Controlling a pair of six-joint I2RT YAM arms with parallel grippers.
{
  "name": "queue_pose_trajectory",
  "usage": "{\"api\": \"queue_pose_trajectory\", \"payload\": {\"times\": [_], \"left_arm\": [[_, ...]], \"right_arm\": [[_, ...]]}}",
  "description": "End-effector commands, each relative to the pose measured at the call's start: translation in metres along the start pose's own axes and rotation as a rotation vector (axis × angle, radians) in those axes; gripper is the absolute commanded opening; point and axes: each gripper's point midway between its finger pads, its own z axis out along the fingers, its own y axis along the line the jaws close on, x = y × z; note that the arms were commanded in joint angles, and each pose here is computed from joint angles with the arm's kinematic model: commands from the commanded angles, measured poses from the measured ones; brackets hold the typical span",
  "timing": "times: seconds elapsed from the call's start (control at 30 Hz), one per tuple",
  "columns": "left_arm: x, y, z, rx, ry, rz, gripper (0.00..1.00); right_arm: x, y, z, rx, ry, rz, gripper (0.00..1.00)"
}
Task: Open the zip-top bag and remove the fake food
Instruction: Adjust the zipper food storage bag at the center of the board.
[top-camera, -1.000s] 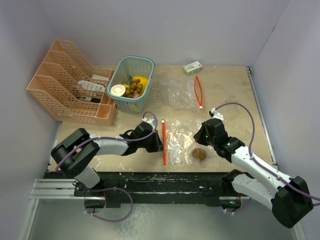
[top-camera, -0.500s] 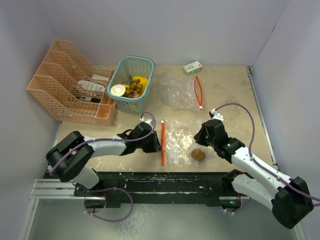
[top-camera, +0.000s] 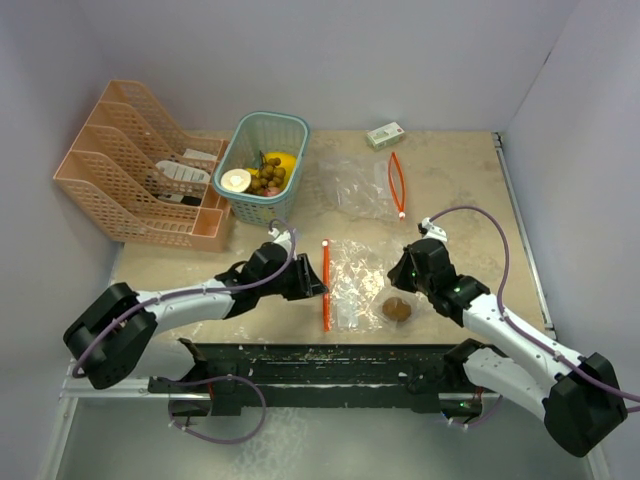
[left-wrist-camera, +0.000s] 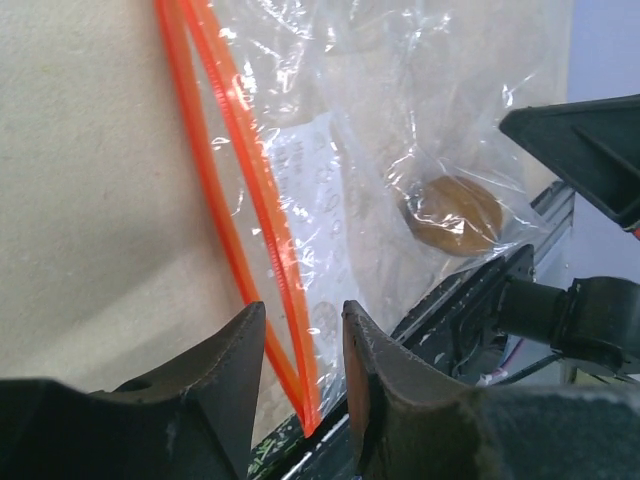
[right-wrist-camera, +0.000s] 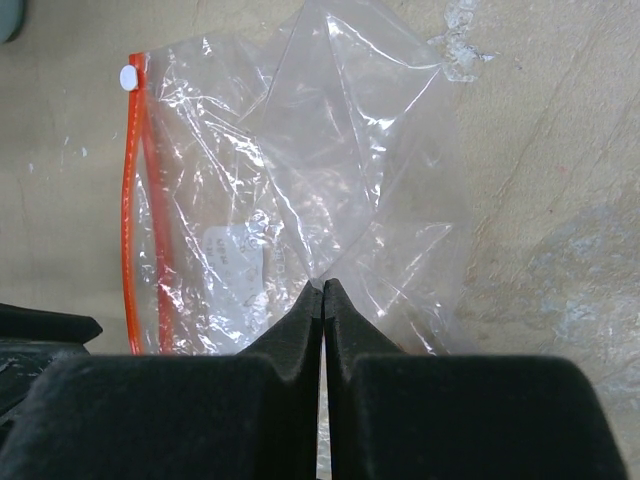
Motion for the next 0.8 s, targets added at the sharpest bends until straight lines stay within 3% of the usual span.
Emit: {"api": "queue_pose_trajectory", "payload": {"times": [0.0,0.33,0.47,0.63,0.77], "left_arm": [[-0.01,-0.028,0.005,0.121,-0.02,0.003,0.41],[-0.003,-0.035,0.026,0.182,0.022,-0.025,0.36],[-0.005,-0.06,0.02,0.307,0.026,-0.029,0.26],[-0.002,-0.072,0.016,0.38,0.046,-0.018,0.01],[0.004,-0.061,0.013,0.369,0.055,-0.036,0.0]], "right_arm": [[-0.003,-0.002,0.0,0.007,-0.018,-0.009,0.0],[-0.007,-0.006,-0.008,0.019,-0.031,-0.014,0.0],[-0.005,-0.006,-0.005,0.022,-0.025,-0.017,0.0],[-0.001,-0.007,0.001,0.025,-0.011,-0.014,0.0],[-0.002,-0.005,0.003,0.015,-0.018,-0.009,0.0]]}}
